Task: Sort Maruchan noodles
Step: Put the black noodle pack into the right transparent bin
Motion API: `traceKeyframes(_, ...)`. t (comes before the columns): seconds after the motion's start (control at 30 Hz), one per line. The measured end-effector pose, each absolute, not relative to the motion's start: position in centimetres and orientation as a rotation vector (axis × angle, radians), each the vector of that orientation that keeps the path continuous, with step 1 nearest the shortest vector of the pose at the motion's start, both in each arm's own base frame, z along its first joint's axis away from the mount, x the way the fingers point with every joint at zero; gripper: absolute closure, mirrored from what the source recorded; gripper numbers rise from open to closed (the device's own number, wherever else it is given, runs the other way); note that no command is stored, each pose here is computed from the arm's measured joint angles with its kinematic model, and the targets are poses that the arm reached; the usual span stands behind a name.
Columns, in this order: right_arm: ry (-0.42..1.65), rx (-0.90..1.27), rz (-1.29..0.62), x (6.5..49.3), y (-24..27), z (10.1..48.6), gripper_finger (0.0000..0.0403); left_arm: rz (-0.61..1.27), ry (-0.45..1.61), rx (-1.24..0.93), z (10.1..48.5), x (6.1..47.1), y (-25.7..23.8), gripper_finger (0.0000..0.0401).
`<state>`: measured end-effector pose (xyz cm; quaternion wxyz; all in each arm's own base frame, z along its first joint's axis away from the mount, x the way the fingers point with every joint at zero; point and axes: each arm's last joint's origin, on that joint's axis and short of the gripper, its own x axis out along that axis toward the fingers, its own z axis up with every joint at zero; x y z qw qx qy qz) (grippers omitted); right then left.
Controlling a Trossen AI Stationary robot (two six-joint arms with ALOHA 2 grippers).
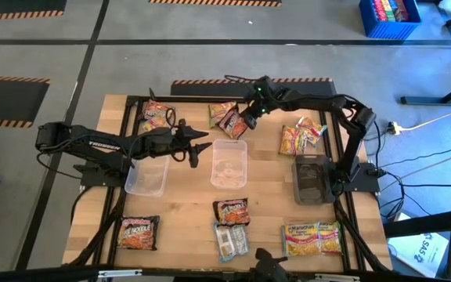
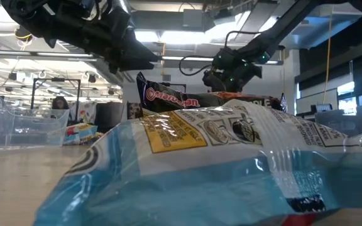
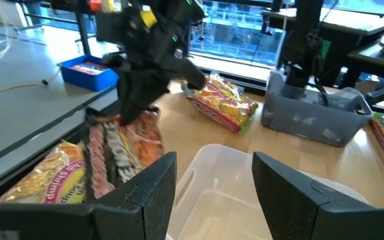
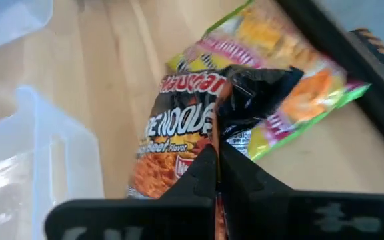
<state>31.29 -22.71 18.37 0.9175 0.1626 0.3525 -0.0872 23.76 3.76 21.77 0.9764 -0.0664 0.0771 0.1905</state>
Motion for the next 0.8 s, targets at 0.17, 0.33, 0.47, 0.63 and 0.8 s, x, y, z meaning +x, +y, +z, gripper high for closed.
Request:
traceKeyframes(0.17, 0.738, 0.341, -0.171, 30.8, -22.0, 16.9, 0.0403, 0.396, 0.144, -0.135, 21.9, 23.7, 3.9, 0.0211)
traceKeyframes(0.33, 0.757, 0.378, -0.171, 30.2, -21.7, 15.9, 0.0403, 0.421, 0.137, -0.143, 21.9, 23.7, 4.5, 0.0211)
traceKeyframes(0.47, 0.767, 0.433, -0.208, 30.1, -21.5, 15.6, 0.0401, 0.425, 0.139, -0.145, 21.9, 23.6, 4.7, 0.0211)
traceKeyframes(0.63, 0.757, 0.443, -0.217, 30.3, -21.7, 15.9, 0.0358, 0.43, 0.167, -0.146, 21.6, 23.6, 4.8, 0.0211)
traceKeyframes(0.8, 0.748, 0.414, -0.246, 30.5, -22.0, 16.4, 0.026, 0.425, 0.209, -0.145, 20.6, 24.1, 4.9, 0.0211)
